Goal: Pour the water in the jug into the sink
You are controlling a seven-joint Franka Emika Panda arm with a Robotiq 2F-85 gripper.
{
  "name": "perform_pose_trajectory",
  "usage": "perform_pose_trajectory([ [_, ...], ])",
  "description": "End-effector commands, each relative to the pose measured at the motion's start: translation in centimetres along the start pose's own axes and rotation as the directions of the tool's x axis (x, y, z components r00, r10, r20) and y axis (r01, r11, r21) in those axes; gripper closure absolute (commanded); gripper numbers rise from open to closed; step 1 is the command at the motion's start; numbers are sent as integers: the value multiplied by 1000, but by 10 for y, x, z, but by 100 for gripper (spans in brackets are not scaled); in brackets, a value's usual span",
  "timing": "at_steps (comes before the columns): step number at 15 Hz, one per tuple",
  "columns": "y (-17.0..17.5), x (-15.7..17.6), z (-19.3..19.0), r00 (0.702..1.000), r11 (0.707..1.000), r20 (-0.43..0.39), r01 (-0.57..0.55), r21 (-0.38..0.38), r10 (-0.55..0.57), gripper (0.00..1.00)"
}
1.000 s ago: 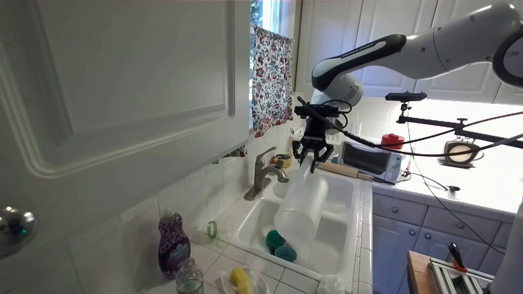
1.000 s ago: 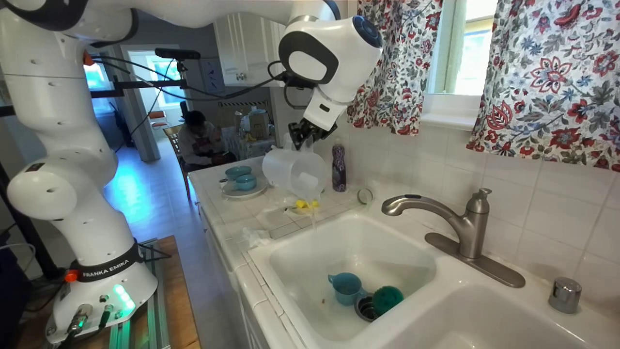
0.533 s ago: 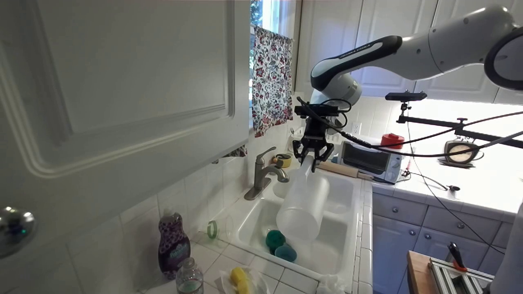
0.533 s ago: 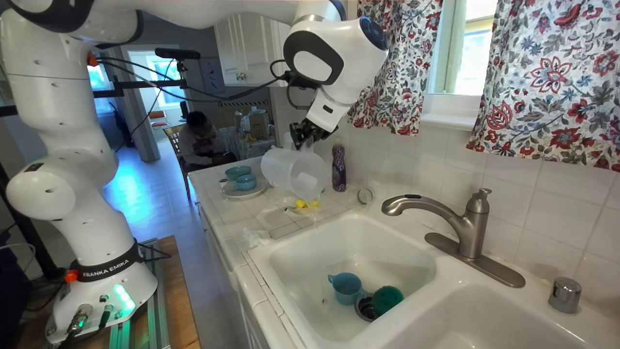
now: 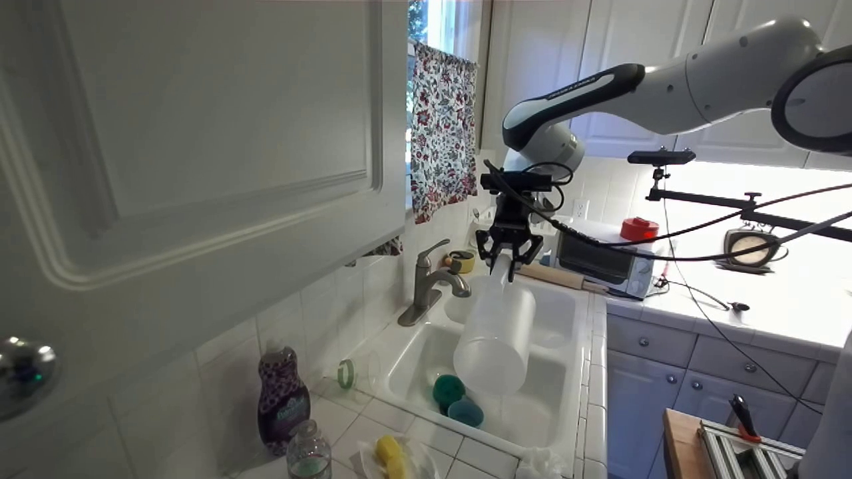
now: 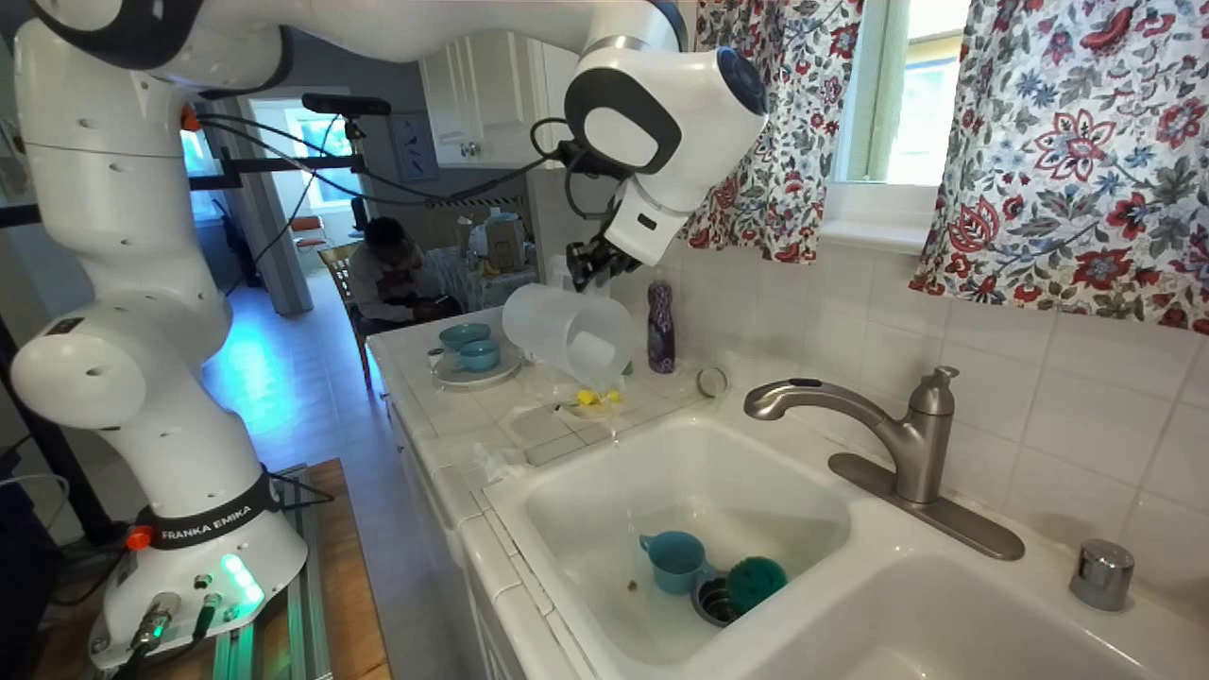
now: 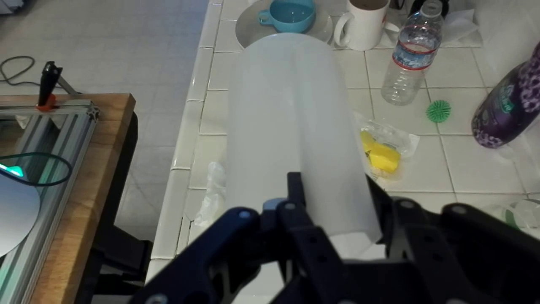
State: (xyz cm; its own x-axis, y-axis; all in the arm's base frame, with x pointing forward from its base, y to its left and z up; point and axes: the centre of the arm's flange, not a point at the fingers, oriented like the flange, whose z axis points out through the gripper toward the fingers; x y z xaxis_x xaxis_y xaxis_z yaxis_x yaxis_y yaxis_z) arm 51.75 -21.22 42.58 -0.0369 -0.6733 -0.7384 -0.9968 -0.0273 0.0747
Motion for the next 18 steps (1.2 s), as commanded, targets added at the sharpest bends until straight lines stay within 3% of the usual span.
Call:
perform_pose_trajectory([
  [1, -10, 2, -9, 999, 999, 37, 35, -19, -35, 91],
  [18, -20, 19, -18, 994, 997, 101, 38, -68, -31, 91],
])
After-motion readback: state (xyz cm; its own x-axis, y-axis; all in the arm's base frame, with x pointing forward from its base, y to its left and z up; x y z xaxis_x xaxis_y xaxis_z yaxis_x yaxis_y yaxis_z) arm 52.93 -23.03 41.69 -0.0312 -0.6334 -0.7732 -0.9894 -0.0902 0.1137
